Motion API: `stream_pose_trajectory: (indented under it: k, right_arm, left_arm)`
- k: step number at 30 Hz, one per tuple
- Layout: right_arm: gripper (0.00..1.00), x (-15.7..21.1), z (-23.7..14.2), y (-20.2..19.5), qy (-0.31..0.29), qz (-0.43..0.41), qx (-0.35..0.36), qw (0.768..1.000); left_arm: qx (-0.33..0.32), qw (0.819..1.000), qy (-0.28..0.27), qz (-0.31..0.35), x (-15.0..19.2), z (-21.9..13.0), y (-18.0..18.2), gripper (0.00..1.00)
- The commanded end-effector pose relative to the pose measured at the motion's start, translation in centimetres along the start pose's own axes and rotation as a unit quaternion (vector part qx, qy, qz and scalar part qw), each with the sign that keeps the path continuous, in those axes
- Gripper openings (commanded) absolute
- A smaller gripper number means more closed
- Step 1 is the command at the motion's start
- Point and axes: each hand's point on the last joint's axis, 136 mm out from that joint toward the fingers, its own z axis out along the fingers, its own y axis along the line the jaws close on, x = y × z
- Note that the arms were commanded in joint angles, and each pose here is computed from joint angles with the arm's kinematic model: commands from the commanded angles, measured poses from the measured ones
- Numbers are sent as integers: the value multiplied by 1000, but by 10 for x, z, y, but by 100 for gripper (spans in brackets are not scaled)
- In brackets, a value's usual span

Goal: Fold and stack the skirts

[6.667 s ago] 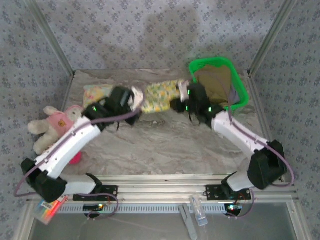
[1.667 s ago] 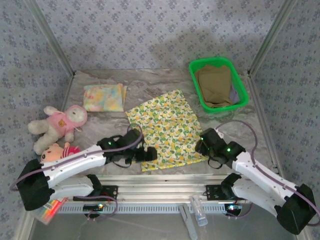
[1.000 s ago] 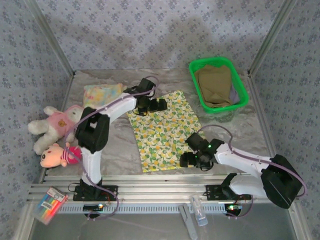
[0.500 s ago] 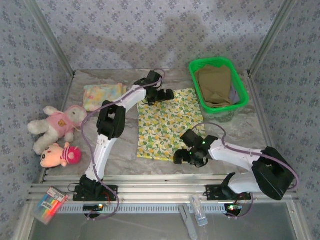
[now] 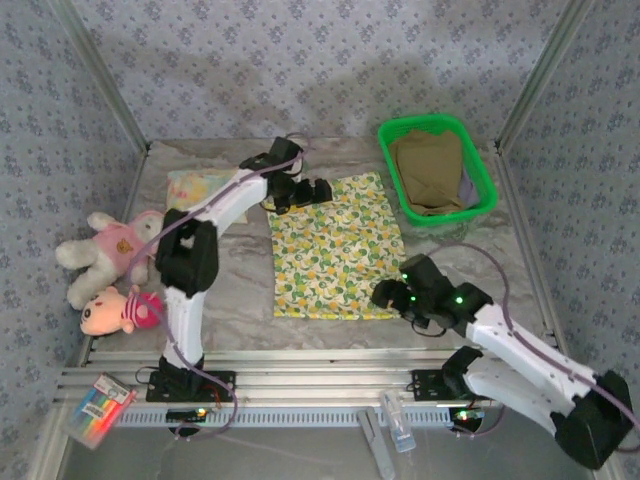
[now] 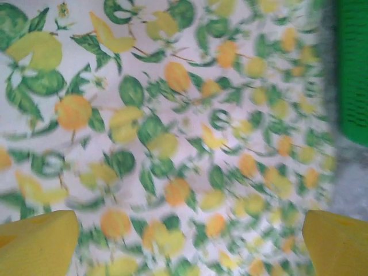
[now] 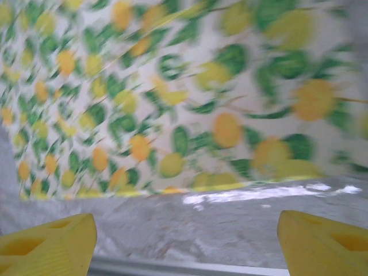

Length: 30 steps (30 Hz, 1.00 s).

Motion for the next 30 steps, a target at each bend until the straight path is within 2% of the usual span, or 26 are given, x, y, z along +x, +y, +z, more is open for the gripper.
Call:
stream_pose_trajectory:
  k: [1, 5, 8, 13, 17, 23, 30]
  right_arm:
    - [80, 6, 5, -50, -7, 106, 54, 993]
    - [73, 2, 15, -56, -2, 182, 19, 983]
    - [65, -2, 22, -56, 0, 216, 9, 976]
    - [62, -7, 30, -61, -6, 229, 22, 973]
    - [57, -9, 32, -67, -15, 230, 39, 972]
    - [50, -11, 33, -73, -29, 231, 44, 972]
    - [45, -7, 40, -85, -33, 234, 52, 970]
  left_arm:
    - [55, 997, -40, -21, 9, -35, -20, 100]
    - [51, 996, -41, -67, 53, -52, -1, 100]
    - [21, 993, -42, -105, 87, -67, 24, 100]
    - [-18, 983, -40, -176, 143, -88, 63, 100]
    - [-35, 972, -5, -231, 191, -95, 85, 100]
    - [-39, 961, 52, -269, 246, -102, 95, 100]
    - [-34, 957, 88, -275, 285, -93, 93, 99]
